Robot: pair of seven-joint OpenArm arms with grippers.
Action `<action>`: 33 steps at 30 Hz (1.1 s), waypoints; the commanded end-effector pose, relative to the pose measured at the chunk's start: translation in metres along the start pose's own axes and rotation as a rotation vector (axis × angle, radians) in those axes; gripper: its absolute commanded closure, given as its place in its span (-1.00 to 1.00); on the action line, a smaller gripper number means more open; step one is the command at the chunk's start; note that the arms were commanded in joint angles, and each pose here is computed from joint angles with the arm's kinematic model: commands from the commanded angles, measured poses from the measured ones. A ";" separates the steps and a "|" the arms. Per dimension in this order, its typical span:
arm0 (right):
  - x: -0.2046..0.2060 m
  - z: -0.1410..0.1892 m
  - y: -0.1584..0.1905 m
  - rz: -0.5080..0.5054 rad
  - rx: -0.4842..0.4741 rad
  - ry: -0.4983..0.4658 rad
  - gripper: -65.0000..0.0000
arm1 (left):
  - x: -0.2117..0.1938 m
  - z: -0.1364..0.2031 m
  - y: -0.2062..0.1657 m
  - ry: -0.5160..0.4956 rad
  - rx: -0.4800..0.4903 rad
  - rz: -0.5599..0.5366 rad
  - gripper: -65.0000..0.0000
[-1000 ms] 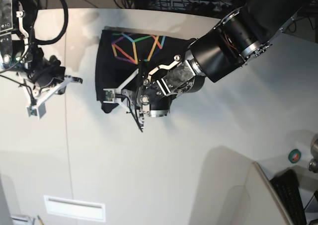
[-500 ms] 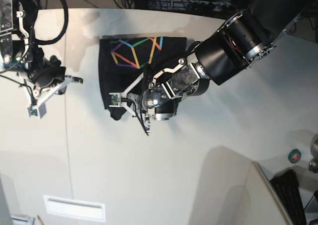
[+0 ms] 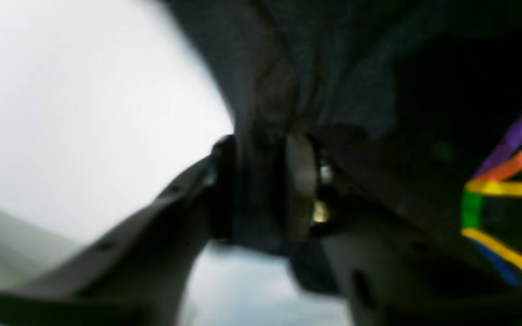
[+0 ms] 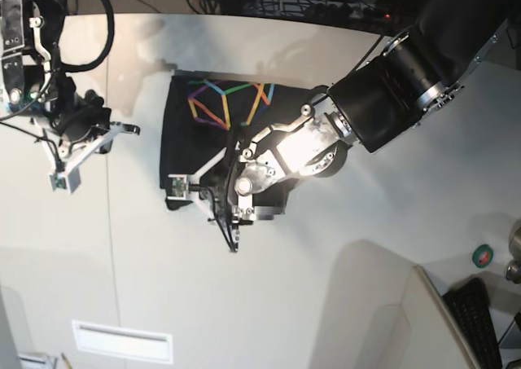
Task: Layout the t-shirt on the table in an organized manner, then fold the t-shirt properly
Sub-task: 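Grasp the bundle's printed edge with both grippers and straighten it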
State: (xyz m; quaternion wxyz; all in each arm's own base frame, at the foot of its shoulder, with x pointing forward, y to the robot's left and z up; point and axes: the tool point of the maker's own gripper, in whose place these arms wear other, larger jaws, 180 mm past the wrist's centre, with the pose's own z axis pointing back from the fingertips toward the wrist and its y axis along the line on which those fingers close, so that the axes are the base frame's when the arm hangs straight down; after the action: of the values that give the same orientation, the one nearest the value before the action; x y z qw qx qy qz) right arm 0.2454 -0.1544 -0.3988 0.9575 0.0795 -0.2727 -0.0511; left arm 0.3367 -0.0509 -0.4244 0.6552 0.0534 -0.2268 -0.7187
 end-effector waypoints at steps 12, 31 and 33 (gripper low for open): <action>-0.020 -0.003 0.054 0.111 0.126 0.042 1.00 | -0.020 0.067 0.029 -0.115 0.181 0.347 0.69; -0.089 -0.037 0.142 0.345 0.319 0.096 1.00 | -0.111 0.035 -0.160 0.012 -0.046 0.750 1.00; -0.107 -0.049 0.134 0.353 0.298 0.122 1.00 | -0.116 0.036 -0.166 0.024 -0.056 0.750 1.00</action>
State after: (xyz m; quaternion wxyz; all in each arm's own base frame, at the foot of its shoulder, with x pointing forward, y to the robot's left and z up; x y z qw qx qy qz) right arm 0.1771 0.0002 -0.4784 0.9477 0.1762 -0.2101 0.1632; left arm 0.1813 0.0768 -0.4874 0.8775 -0.0465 -0.1957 -0.4354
